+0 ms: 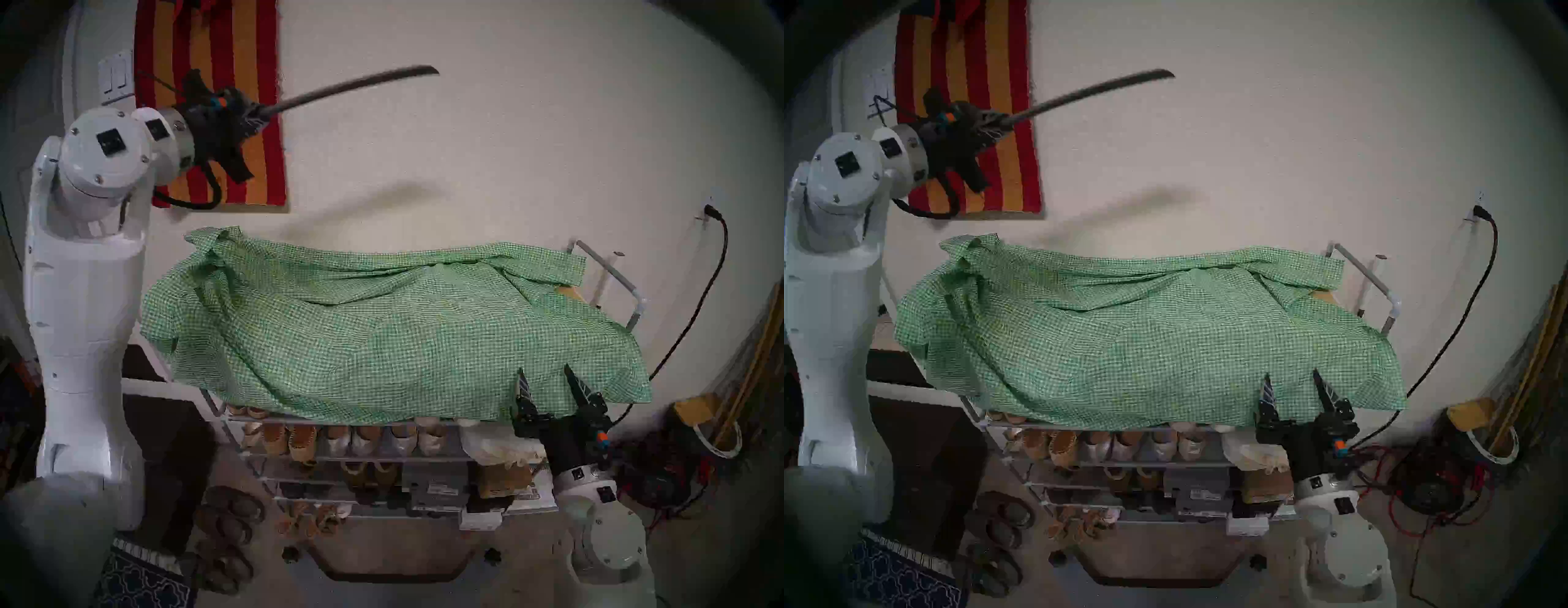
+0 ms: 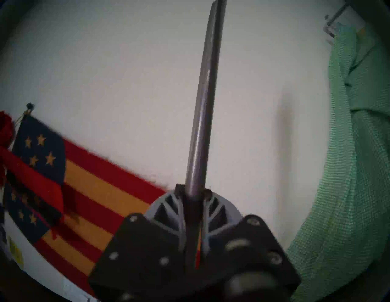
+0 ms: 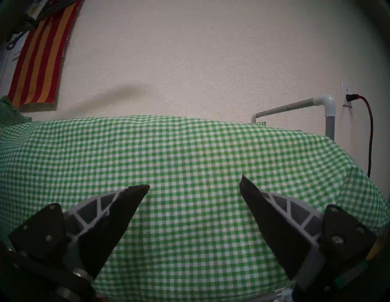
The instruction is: Lift the object off the cloth, cover the shoe rack with the cloth, put the object back
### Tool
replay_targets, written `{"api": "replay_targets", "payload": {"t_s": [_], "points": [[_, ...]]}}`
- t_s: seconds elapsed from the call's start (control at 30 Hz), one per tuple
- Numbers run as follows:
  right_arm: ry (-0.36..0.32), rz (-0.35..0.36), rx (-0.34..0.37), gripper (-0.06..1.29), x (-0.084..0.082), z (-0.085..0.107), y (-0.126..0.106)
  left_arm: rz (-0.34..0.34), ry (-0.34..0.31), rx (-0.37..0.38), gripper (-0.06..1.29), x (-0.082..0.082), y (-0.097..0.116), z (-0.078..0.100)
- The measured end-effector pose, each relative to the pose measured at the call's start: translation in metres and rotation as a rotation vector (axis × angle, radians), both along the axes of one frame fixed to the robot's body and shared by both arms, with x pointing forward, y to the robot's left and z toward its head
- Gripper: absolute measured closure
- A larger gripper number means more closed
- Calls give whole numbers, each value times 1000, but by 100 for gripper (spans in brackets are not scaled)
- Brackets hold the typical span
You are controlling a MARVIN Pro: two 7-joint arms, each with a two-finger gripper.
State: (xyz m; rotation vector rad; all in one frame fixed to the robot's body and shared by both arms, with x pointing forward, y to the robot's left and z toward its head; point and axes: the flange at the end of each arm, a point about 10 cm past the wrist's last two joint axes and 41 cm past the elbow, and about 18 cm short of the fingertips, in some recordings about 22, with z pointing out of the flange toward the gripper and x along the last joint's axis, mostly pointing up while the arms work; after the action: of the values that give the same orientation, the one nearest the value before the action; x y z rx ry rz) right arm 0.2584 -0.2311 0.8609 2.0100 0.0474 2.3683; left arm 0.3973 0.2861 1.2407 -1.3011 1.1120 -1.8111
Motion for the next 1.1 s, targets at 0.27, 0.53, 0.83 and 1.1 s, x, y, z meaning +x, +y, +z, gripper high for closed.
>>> {"api": "replay_targets", "payload": {"t_s": [0.27, 0.53, 0.83, 1.1], "points": [[0, 0, 0, -2, 0, 0, 0, 0, -76, -156, 114, -36, 28, 31], [0, 0, 0, -2, 0, 0, 0, 51, -198, -316, 114, -75, 66, 59], [0, 0, 0, -2, 0, 0, 0, 205, -344, -487, 114, -117, 128, 84], [0, 0, 0, -2, 0, 0, 0, 311, -439, -634, 114, -155, 175, 89]]}}
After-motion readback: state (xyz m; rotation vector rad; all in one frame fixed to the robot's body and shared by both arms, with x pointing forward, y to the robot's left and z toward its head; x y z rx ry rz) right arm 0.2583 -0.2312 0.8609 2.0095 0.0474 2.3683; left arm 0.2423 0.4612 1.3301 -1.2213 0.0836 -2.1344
